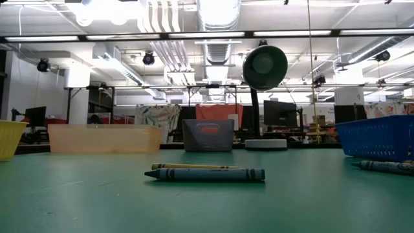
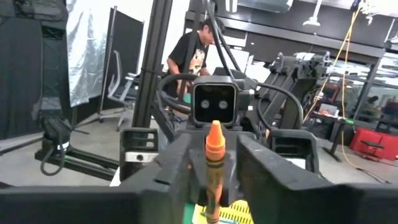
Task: Sort crayons
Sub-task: Put the orange crayon into the blue bin
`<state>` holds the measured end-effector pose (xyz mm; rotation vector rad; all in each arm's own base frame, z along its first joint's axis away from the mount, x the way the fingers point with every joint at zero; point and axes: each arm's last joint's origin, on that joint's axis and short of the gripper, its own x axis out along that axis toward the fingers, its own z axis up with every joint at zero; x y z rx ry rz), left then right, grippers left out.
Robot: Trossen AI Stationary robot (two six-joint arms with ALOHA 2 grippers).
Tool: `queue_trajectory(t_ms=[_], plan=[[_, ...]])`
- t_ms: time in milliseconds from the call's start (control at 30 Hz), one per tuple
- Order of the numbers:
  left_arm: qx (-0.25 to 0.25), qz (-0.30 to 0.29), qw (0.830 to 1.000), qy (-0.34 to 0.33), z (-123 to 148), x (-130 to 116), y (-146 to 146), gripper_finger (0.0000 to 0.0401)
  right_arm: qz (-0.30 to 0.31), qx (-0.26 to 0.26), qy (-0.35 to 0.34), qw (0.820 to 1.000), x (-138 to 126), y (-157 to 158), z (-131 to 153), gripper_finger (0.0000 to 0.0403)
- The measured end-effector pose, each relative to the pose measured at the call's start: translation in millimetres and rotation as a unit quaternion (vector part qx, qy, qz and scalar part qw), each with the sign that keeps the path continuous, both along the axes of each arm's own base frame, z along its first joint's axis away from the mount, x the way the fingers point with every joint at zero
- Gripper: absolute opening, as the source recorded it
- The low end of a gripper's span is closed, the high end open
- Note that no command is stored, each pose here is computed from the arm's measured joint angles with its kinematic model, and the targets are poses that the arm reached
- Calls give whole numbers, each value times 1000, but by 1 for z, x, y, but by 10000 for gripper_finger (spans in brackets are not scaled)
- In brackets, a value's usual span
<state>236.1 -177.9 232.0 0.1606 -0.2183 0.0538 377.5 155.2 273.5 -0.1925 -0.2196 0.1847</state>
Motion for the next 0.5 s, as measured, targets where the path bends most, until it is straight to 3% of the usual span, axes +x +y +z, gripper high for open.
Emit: queue_trajectory(t_ms=[200, 500], plan=[[-4, 6, 1000, -1, 1, 0, 0, 23, -3, -8, -5, 1000, 1, 0, 2, 21], [-23, 42, 999, 5, 2, 1, 1, 56, -14, -7, -3, 1000, 1, -1, 2, 16]])
